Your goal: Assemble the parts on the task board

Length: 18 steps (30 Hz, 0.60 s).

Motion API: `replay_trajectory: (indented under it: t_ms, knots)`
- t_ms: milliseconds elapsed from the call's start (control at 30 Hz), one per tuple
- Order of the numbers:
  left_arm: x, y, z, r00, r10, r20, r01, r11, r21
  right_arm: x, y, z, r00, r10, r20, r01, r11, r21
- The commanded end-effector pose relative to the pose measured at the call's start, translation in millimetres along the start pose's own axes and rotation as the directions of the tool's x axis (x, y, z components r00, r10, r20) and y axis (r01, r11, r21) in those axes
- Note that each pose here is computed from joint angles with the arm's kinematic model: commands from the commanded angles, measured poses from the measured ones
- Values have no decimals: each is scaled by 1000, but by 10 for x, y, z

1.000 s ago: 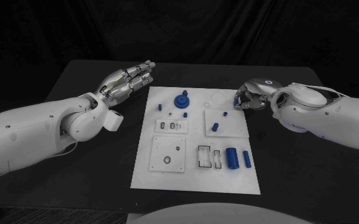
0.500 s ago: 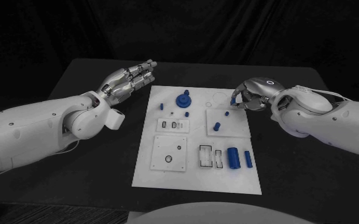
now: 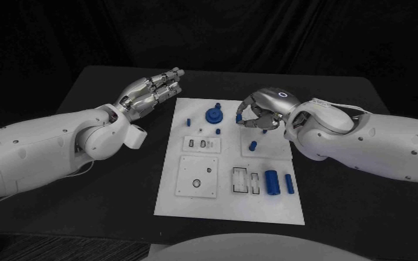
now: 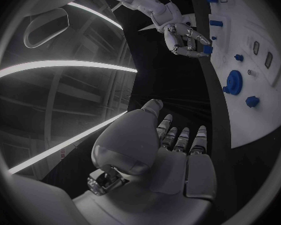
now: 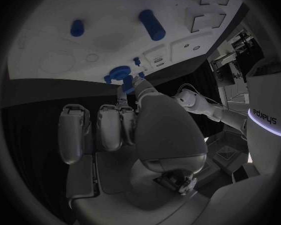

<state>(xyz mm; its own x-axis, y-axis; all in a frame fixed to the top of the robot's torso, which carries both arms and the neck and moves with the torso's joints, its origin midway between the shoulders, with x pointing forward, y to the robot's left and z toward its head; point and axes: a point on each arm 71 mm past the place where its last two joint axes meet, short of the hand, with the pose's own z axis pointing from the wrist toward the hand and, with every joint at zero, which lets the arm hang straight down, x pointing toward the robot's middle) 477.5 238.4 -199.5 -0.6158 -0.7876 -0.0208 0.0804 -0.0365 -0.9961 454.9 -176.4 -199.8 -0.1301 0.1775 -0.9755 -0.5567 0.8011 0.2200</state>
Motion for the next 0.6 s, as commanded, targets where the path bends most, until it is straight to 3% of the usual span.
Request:
replay_trajectory:
  t_ms: [33,300,600]
  knots:
    - [20,-3,7,1000,-8,-12,8,1000,10,42,89,69,1000,0,-1,0,1000,-23]
    - [25,-1,18,1000,-7,-14,8,1000,11,185,305,239,998,-25,-52,23,999,-37]
    - [45,1,37,1000,-10,-21,10,1000,12,347,451,322,994,-35,-104,30,999,-41]
